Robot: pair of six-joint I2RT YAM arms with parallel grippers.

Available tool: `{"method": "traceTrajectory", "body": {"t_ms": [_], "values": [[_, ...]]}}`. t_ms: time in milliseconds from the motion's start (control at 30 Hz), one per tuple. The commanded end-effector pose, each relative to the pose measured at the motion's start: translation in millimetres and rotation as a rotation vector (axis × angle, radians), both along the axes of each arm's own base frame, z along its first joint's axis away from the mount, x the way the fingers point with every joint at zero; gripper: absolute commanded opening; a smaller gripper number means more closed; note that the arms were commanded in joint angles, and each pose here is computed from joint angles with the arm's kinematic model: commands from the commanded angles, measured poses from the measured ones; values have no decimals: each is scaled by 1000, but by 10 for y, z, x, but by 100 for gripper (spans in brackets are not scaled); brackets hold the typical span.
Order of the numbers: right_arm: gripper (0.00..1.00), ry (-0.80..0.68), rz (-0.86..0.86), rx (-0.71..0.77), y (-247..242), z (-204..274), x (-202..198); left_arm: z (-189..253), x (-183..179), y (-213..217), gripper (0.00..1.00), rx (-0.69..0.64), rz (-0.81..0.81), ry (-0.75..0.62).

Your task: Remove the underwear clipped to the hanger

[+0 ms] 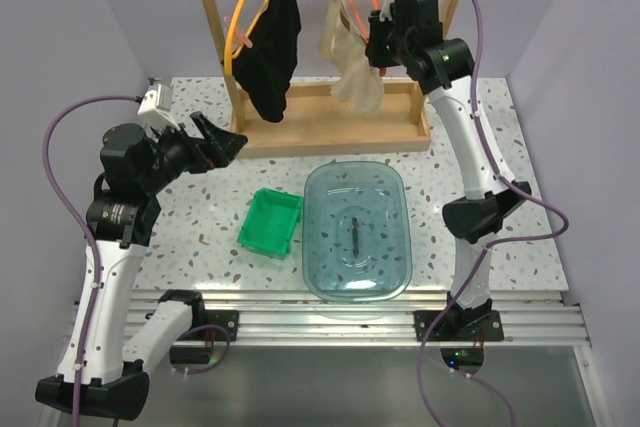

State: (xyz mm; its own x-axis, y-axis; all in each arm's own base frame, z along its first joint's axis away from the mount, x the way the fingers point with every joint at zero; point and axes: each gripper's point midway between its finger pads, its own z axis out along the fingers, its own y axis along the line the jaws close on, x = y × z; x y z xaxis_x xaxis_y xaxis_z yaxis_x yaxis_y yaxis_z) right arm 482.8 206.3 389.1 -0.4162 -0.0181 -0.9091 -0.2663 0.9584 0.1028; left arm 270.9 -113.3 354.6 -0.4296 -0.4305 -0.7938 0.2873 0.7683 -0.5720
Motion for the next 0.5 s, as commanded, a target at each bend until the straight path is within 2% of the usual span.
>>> {"method": "traceTrajectory", "body": {"t_ms": [0,200,233,400,467], "values": [[0,-107,-25,51,-49,413,-57,154,-22,-8,100,21,-13,-66],[0,-267,-76,129,-189,966,-161,126,-14,-30,100,7,-21,-60],[0,-336,-92,157,-246,1196,-214,126,-8,-29,100,5,-19,-58],[0,-423,-121,170,-324,1442,-221,127,16,-40,100,0,-22,-59],[0,-403,-123,153,-325,1395,-218,136,26,-46,100,-3,-27,-61]]}}
